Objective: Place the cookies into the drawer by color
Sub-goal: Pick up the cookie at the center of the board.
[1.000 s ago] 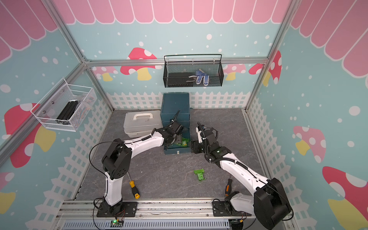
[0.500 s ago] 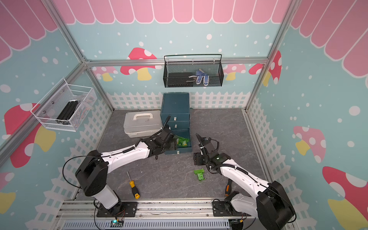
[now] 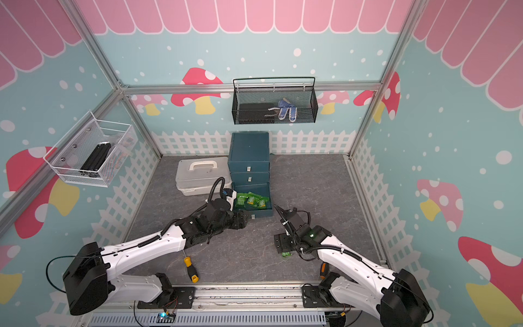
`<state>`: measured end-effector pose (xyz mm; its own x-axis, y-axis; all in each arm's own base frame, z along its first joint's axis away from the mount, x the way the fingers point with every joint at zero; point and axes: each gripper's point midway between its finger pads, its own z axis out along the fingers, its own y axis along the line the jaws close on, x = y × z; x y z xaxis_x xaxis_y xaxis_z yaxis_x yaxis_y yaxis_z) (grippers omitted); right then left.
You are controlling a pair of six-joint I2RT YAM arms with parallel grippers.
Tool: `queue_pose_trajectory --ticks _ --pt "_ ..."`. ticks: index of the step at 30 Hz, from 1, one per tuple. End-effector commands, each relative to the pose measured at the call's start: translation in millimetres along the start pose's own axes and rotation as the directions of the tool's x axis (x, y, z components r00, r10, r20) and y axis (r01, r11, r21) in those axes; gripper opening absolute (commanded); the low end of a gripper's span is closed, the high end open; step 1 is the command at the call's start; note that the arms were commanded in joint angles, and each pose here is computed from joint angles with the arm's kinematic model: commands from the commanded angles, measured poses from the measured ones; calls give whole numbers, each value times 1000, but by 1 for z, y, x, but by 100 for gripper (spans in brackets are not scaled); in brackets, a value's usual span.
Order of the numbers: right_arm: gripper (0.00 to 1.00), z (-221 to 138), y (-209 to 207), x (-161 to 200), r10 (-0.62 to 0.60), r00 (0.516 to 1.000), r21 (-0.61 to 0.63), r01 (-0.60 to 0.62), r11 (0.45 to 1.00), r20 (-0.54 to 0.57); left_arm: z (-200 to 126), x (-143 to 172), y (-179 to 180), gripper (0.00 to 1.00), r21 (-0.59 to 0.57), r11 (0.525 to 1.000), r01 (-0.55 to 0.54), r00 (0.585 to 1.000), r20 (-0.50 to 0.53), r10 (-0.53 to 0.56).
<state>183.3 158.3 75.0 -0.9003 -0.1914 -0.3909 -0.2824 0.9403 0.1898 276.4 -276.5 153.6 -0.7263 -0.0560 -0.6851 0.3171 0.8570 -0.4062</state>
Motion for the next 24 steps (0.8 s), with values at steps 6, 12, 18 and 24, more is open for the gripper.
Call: queue_pose_trajectory --ticks 6,12,18,24 --pt "80 21 -4 26 -26 994 22 28 999 -110 -9 1 -37 95 223 975 25 1000 10 -28" --pt "76 28 -2 30 -39 990 23 43 999 -132 -12 1 -26 96 179 984 22 999 36 -29" --pt "69 32 -6 30 -43 989 53 51 997 -141 -9 5 -20 96 154 988 19 999 29 -24" --pt "60 37 -5 30 -52 986 57 61 996 -157 -3 4 -16 96 128 992 15 999 38 -20"
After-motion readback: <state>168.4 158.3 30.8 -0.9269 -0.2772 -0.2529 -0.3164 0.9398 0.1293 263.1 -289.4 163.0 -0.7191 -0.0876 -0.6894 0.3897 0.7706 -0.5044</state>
